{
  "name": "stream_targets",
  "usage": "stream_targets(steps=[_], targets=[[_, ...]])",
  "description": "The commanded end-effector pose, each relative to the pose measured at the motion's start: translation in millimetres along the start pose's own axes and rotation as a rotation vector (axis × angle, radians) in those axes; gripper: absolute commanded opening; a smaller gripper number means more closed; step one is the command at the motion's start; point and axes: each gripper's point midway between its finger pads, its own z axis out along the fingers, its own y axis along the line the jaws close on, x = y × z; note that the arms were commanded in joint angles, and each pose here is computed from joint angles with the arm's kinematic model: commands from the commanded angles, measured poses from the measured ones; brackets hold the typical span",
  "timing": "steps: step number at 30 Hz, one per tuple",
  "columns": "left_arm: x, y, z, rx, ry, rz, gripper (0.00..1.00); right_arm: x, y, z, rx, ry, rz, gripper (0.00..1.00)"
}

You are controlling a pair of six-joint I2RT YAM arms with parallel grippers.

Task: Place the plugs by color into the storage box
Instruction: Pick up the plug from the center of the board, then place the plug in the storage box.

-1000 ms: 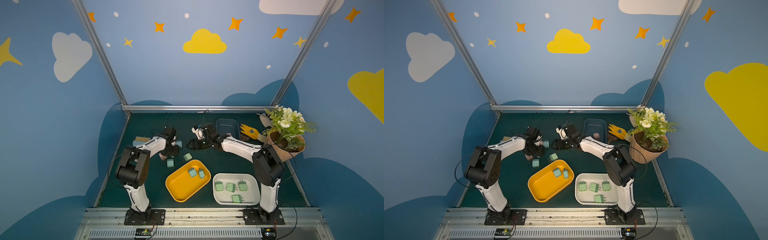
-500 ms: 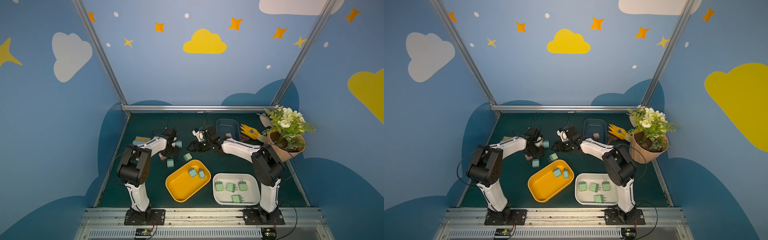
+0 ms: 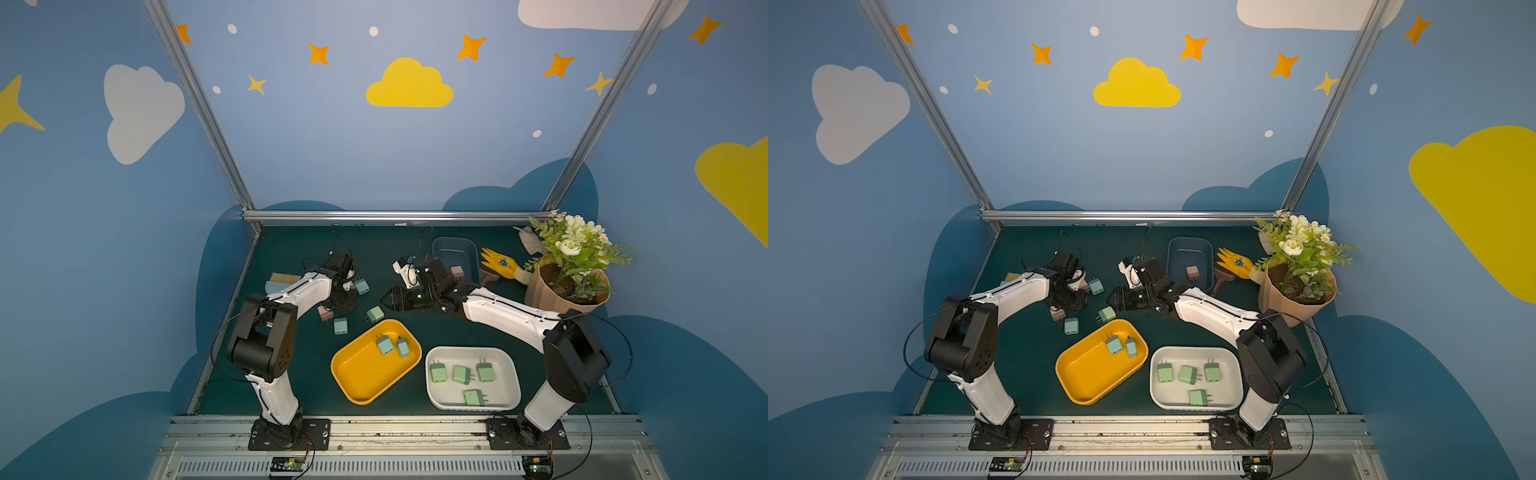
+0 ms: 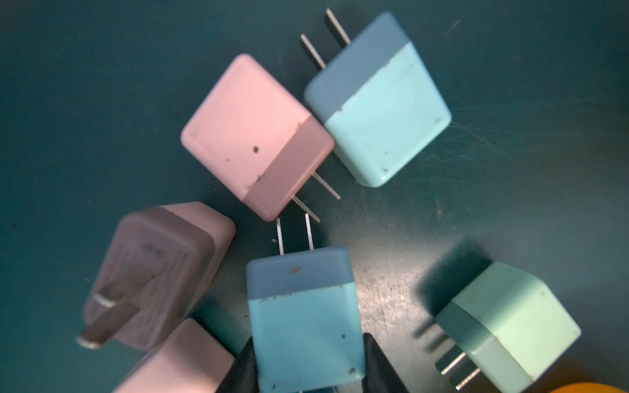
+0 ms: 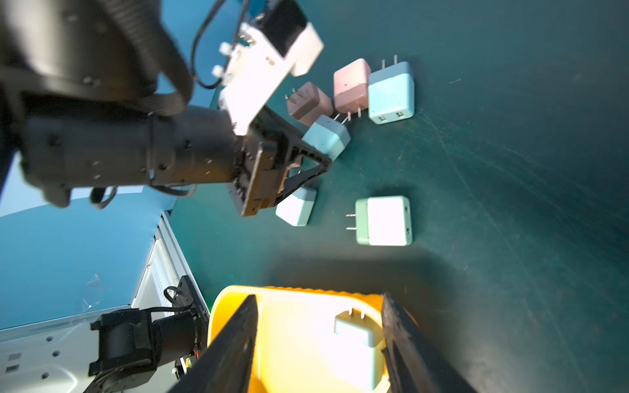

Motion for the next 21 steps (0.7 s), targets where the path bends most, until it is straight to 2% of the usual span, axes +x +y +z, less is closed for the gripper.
stream_targets(steps=[1, 5, 11, 18, 21], targets=[[-2, -2, -11, -0.025, -0.012, 0.044, 0.44, 11, 1, -10, 0.043, -0.006, -0.021, 0.59], [1, -1, -7, -0.052, 0.009, 0.067, 0.43, 18, 9, -17, 0.046, -0.027, -0.05, 0.59], [-1, -6, -14, -0.068, -0.032, 0.092, 0.4, 15, 21, -31, 0.034, -0.049, -0.07, 0.59], [-1, -24, -47, -0.059, -0.133, 0.111, 0.39, 25, 26, -55, 0.048, -0.072, -0.104, 0.59], [6, -40, -67, -0.048, -0.177, 0.156, 0.39, 33, 22, -65, 0.066, -0.084, -0.11, 0.59]])
